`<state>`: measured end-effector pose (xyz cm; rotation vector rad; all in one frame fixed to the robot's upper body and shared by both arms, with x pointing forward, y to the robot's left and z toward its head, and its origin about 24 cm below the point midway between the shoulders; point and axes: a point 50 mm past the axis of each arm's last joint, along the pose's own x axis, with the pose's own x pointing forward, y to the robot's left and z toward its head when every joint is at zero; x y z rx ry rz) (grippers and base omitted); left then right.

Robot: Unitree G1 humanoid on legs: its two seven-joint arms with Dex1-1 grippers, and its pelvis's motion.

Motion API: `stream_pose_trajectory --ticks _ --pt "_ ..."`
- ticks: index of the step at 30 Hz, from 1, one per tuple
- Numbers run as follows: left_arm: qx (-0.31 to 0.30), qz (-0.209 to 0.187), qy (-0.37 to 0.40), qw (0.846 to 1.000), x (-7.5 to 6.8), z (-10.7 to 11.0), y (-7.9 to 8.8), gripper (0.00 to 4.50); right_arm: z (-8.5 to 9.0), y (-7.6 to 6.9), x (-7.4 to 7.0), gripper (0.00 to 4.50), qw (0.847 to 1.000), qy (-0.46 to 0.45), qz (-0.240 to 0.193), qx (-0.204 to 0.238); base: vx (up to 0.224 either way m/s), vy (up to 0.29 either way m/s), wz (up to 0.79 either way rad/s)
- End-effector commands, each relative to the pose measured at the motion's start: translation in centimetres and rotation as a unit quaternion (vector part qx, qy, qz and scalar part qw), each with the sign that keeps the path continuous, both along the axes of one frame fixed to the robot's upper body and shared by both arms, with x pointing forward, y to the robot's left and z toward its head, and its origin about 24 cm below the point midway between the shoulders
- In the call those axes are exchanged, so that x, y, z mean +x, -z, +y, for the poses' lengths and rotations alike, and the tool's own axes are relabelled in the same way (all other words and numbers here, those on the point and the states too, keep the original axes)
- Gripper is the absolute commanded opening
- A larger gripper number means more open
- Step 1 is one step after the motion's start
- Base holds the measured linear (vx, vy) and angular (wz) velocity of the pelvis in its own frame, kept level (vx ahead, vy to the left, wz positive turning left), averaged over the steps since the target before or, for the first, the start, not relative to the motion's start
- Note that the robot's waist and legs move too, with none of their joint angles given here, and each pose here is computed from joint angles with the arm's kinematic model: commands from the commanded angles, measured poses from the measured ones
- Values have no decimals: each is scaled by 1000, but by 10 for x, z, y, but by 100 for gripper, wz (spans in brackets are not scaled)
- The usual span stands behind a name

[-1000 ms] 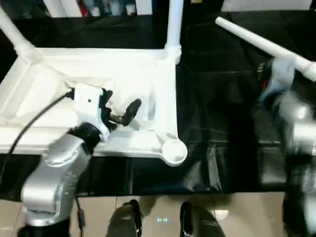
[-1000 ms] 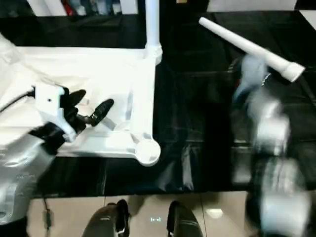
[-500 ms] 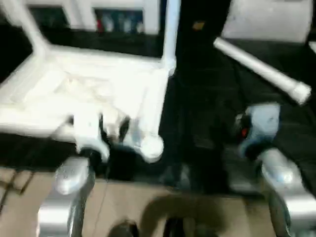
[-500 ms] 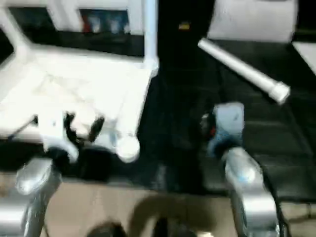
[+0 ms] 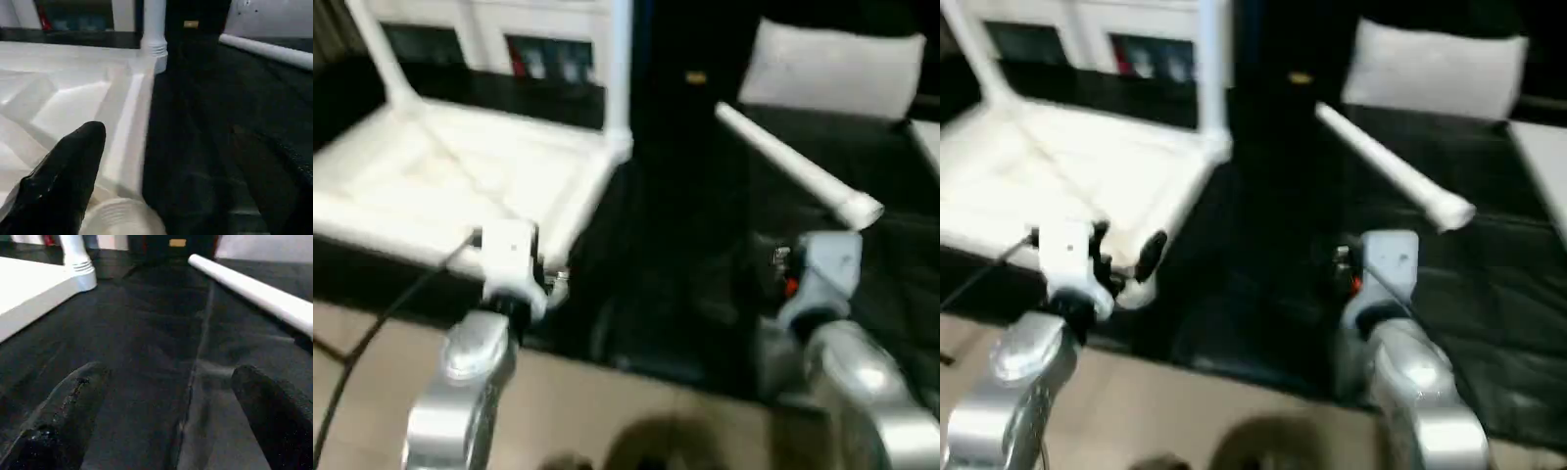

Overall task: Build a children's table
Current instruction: Move to table

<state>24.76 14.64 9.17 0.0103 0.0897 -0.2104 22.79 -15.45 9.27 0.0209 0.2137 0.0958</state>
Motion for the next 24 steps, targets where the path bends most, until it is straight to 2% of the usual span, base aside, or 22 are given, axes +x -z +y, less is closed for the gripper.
stream_pose_trajectory --ticks 1,4,11,15,18,24 --pt "-9 -25 30 999 1 -9 -9 444 0 -6 -2 450 1000 13 -12 -10 -70 -202 2" --pt "-24 -40 49 998 0 -12 -13 444 1 -6 -3 450 1000 12 -13 -10 -104 -244 -9" --pt "-18 -27 65 997 -4 -14 -9 444 2 -8 -3 450 1000 9 -14 -10 -88 -157 -13" --pt "-20 -28 66 997 -4 -14 -9 444 2 -9 -1 450 1000 0 -12 -7 -42 14 -108" --pt "-16 -29 66 997 -3 -13 -9 444 5 -11 1 450 1000 -20 -17 -11 32 -96 -49" --pt "-12 -29 53 998 -5 -8 -11 444 11 -14 5 450 997 -74 -20 -23 176 -63 23"
